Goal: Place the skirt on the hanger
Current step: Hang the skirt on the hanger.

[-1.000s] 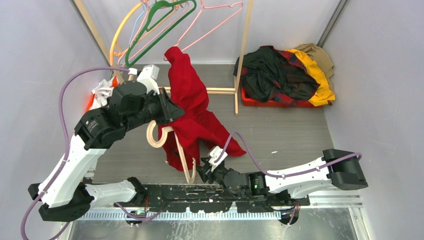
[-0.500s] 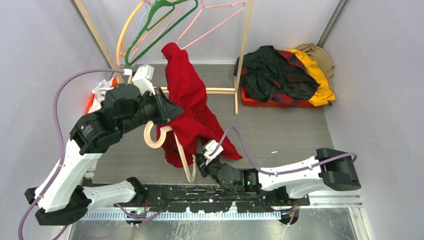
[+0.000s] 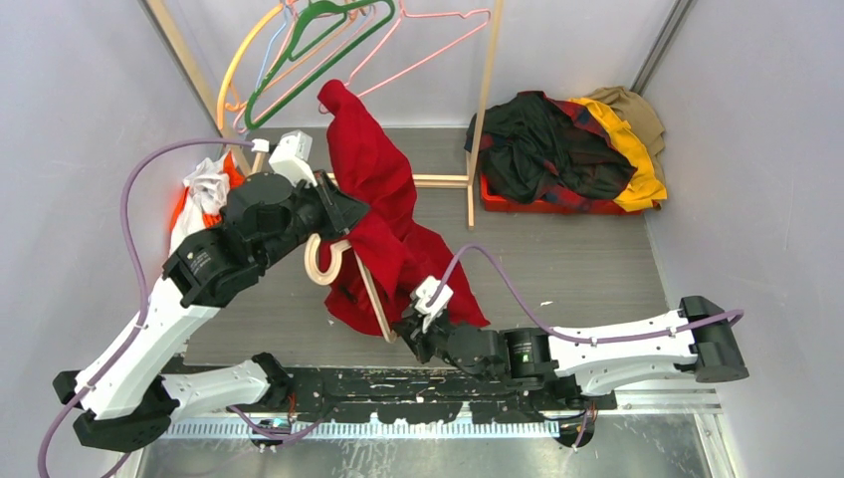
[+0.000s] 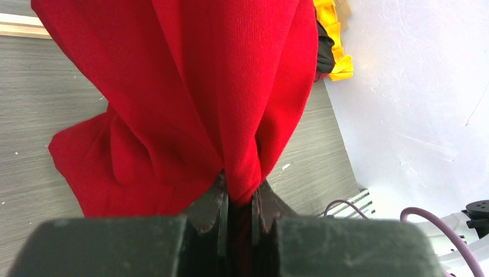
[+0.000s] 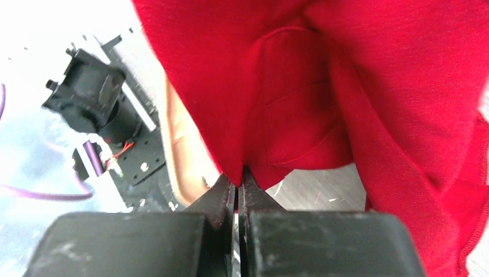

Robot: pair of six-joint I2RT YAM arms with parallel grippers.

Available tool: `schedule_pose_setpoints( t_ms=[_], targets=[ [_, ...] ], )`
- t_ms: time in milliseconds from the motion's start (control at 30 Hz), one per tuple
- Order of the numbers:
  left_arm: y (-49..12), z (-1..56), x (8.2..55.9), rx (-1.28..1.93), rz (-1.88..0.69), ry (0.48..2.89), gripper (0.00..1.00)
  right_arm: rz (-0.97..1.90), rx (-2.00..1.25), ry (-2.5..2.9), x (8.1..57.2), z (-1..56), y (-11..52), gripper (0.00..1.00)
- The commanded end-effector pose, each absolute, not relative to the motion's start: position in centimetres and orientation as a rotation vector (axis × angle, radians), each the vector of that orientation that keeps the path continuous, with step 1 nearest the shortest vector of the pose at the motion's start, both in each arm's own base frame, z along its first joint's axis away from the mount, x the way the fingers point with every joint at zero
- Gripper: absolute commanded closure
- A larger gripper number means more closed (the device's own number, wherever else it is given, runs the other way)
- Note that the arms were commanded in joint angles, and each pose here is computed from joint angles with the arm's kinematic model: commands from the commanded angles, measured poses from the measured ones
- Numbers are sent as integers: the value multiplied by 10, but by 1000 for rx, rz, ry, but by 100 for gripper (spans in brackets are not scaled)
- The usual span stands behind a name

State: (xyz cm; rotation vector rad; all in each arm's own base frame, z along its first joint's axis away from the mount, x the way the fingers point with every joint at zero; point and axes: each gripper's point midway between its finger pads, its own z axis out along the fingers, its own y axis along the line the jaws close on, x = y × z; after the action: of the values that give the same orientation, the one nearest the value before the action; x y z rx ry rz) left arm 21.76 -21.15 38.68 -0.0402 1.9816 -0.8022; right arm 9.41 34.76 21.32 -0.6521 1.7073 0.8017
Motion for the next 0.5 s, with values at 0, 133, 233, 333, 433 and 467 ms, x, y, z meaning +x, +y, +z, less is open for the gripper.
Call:
schedule_pose_setpoints(
  t_ms=[0,133,233,333,433,467],
  targets=[
    [-207,466,240,-138,-893,1630,100,988,-811,1775,50,225,359,99],
    [-205,472,246,-152,-874,1586,100,1068,-881,1805,31,226,357,99],
    [-201,475,248,-159,-854,1568,100,1124,-919,1811,21,232,350,99],
    [-199,476,249,-168,-852,1547,100,1169,-918,1802,16,242,343,99],
    [-197,473,251,-181,-847,1533,100,1233,-888,1763,13,266,339,99],
    [-197,472,251,-185,-848,1529,100,1247,-870,1746,14,277,339,99]
  ],
)
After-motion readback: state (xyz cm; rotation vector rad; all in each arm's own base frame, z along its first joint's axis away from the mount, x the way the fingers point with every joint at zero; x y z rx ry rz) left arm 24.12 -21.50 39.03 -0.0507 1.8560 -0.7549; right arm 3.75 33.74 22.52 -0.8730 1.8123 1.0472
